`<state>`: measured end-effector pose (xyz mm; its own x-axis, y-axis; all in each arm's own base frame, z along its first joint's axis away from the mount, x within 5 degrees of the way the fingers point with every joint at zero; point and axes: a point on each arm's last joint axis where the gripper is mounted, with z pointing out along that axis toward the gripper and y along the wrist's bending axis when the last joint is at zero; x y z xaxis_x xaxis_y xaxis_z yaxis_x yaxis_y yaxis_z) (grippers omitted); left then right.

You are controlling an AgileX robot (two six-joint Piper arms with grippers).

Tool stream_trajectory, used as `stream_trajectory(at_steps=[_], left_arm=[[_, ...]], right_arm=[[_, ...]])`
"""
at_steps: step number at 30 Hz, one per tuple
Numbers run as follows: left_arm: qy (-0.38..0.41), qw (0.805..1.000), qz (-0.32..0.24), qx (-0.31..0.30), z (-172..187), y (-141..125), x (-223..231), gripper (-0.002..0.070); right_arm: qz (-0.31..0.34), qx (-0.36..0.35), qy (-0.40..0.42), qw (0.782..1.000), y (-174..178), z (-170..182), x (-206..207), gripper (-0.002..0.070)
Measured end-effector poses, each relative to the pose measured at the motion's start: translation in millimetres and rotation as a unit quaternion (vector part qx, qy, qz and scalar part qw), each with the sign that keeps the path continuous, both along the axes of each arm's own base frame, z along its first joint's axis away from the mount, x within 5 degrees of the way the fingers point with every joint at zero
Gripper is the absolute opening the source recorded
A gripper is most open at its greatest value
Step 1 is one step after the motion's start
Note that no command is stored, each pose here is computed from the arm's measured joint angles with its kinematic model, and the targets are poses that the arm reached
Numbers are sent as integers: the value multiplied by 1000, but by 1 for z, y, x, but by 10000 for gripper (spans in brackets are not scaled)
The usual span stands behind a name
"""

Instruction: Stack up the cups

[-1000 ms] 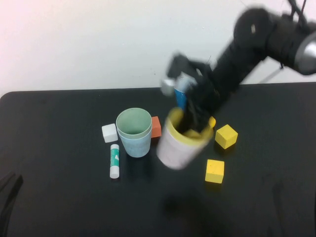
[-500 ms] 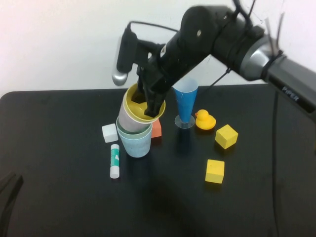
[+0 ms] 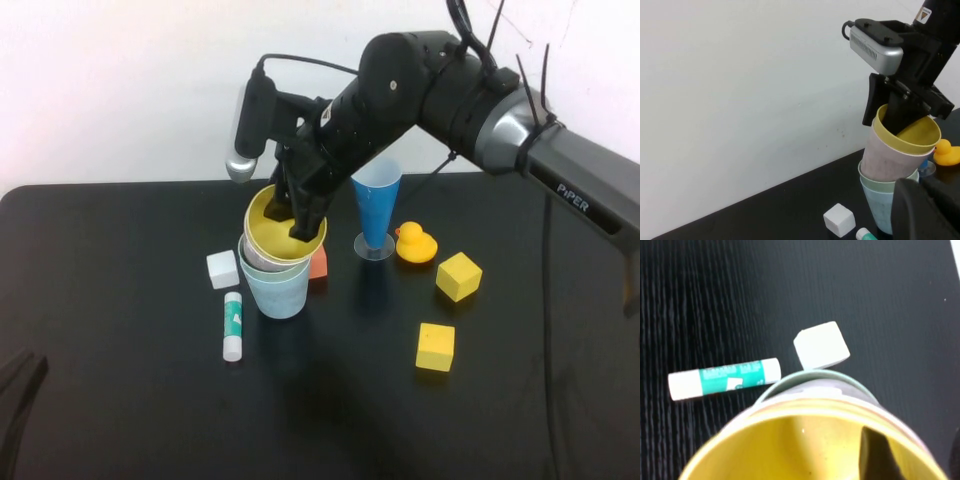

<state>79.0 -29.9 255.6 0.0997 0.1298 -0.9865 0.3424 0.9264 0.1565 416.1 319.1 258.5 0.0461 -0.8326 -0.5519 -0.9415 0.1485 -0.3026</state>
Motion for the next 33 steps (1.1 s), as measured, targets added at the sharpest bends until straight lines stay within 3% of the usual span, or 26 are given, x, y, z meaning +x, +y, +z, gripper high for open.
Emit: stream_trajectory(at_steps=[12,17,21,25,29,33], left_arm=[[-5,1000,0,0,1,0,0,1],[-12,1000,0,2,2,0,0,1],[-34,999,0,-6,6,2,-5,1],[-61,998,0,-15,10,5,-14,1],[-78,997,0,-30,12,8,-22,1],[-74,996,-3,-56,12,10,-26,1]], right_arm=[[1,54,-77,996,-21,98,-29,328],[-5,71,-111,991,-51,154,-53,317],[-32,66,-162,984,-94,201,-76,241],[-66,17,-214,974,-136,227,-108,109],[-110,-41,-235,965,-169,232,-137,23],[-179,-73,-207,959,-193,215,-157,4]])
